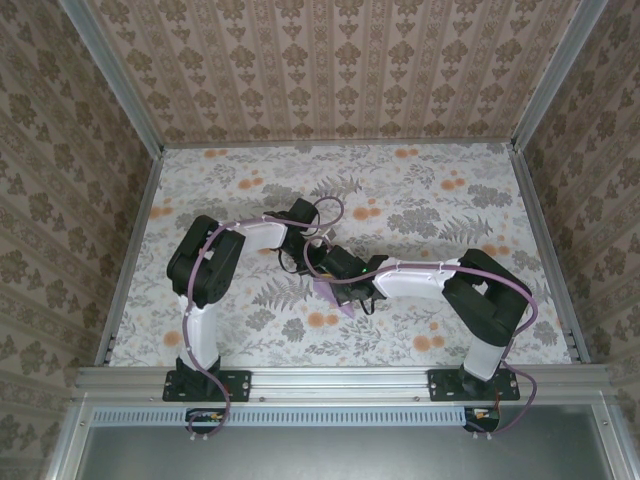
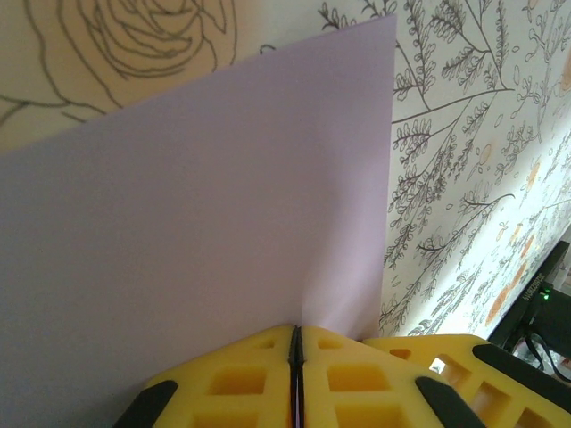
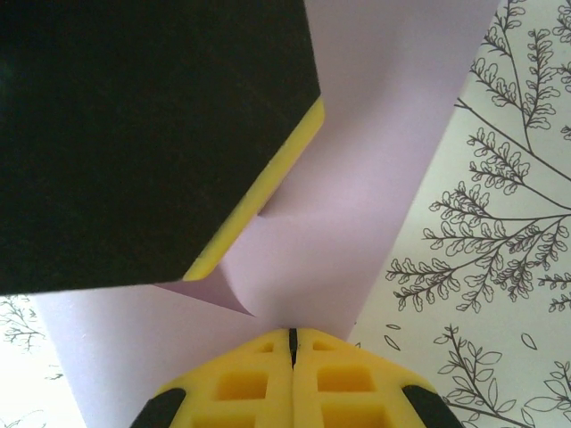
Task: Fold a paper plane with a square sheet of paper (fold left side to right side)
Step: Third fold the triangle at the center of the table.
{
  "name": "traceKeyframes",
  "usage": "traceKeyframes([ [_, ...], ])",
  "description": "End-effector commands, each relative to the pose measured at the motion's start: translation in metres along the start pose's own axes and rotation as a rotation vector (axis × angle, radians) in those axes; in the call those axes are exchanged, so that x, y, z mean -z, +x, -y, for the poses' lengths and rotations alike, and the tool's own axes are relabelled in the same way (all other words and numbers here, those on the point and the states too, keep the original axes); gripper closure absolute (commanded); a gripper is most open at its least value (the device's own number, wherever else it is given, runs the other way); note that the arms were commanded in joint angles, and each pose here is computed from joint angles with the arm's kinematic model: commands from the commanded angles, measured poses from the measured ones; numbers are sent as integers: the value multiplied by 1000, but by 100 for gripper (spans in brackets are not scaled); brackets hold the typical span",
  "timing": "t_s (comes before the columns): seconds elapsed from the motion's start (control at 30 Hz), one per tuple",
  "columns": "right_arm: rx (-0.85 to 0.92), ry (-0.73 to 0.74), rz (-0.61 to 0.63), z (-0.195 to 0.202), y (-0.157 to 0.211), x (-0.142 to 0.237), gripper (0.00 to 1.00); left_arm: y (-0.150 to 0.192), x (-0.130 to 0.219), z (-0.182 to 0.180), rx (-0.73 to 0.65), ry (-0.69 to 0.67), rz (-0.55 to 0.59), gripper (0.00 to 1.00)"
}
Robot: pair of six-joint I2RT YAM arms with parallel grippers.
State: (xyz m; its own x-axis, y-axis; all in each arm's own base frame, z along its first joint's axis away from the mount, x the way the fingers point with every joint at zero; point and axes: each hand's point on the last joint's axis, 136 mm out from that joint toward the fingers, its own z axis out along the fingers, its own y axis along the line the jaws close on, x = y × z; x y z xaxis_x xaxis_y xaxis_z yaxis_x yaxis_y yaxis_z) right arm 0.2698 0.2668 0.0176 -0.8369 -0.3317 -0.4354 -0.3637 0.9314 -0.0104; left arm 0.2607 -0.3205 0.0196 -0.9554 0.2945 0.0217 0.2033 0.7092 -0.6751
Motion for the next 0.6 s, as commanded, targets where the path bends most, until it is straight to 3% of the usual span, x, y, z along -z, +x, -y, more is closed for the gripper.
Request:
traceKeyframes([
  [0.0, 7, 10, -78, 4, 19, -13, 100, 8, 3, -10, 4, -66, -27, 85],
  [0.3, 25, -9, -108, 4, 30, -12, 100, -18, 58, 3, -48, -81, 84, 71],
  [0.37, 29, -13, -113, 3, 31, -11, 100, -18, 69, 2, -45, -86, 108, 71],
  [0.57, 38, -24, -120, 1, 32, -11, 100, 5, 80, 5, -28, -23, 135, 85],
])
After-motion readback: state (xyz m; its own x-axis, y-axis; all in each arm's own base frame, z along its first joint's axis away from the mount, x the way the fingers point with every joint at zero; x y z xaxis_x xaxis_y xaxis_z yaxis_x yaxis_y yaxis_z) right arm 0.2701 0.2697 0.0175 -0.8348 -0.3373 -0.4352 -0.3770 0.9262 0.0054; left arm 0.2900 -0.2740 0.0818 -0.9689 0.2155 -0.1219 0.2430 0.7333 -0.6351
